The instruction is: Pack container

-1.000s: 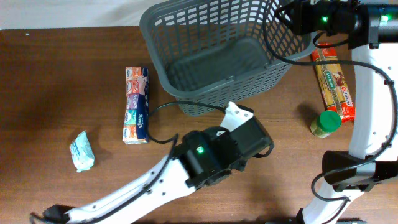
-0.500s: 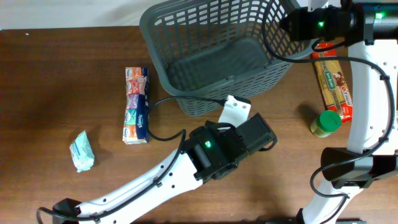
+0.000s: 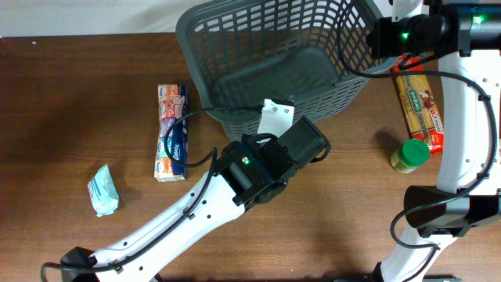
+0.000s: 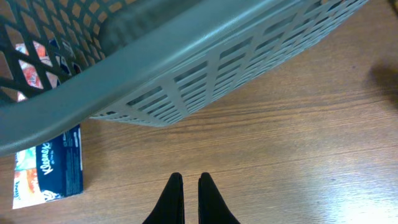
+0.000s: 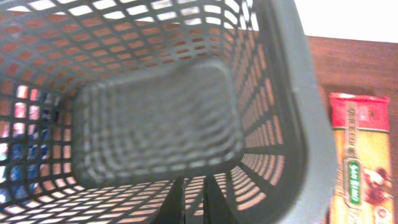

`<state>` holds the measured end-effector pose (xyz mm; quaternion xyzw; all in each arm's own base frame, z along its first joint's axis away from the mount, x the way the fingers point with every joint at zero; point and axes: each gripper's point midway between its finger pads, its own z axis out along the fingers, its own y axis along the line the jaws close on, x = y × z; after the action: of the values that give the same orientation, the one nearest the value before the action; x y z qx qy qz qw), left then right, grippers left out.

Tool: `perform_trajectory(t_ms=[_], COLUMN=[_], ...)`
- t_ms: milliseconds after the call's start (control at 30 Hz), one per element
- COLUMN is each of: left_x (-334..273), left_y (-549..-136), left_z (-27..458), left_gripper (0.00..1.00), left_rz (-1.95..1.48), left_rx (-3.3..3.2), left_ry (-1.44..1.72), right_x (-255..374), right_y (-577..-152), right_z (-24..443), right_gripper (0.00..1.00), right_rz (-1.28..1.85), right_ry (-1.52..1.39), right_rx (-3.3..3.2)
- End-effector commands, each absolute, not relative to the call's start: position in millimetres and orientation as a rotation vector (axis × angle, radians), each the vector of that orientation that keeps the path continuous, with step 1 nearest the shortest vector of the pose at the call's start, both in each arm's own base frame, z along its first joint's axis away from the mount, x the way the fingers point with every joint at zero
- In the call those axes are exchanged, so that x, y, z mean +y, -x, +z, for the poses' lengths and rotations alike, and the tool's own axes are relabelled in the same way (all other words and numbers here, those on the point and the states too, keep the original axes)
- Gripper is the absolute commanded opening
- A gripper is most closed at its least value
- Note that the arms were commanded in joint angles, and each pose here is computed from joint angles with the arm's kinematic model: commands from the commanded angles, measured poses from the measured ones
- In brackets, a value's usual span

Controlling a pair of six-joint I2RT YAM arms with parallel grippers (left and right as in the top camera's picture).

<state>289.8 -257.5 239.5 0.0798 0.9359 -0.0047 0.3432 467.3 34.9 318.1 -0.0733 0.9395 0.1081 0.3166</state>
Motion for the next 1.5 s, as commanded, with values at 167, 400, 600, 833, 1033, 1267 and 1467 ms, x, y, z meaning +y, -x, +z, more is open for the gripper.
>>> perform_trajectory(t_ms=[167, 400, 600, 833, 1033, 1267, 1467], left_x=[-268, -269, -271, -271, -274, -276, -277], left_y=[-295, -296, -296, -296, -294, -296, -301], left_z=[252, 247, 243, 243, 241, 242, 246], left_gripper=[0.02, 0.02, 0.02, 0.02, 0.02, 0.02, 0.02], left_rz=[-0.096, -0.086, -0.076, -0.082, -0.099, -0.104, -0.111], left_rx=[2.398, 2.406, 2.414, 2.418, 2.430, 2.419, 2.395], left_ry=[-0.170, -0.174, -0.179, -0.182, -0.189, -0.183, -0.165], right_x=[27, 23, 23, 24, 24, 26, 30], right_y=[-468, -466, -466, -469, -471, -468, -462], right_z=[311, 305, 284, 258, 253, 252, 249], right_gripper=[0.04, 0.04, 0.04, 0.04, 0.04, 0.04, 0.04], right_rz=[0.214, 0.180, 0.187, 0.203, 0.203, 0.221, 0.249], right_ry=[0.150, 0.137, 0.135, 0.135, 0.134, 0.137, 0.144], right_rx=[2.507, 2.529, 2.580, 2.621, 2.623, 2.635, 2.658])
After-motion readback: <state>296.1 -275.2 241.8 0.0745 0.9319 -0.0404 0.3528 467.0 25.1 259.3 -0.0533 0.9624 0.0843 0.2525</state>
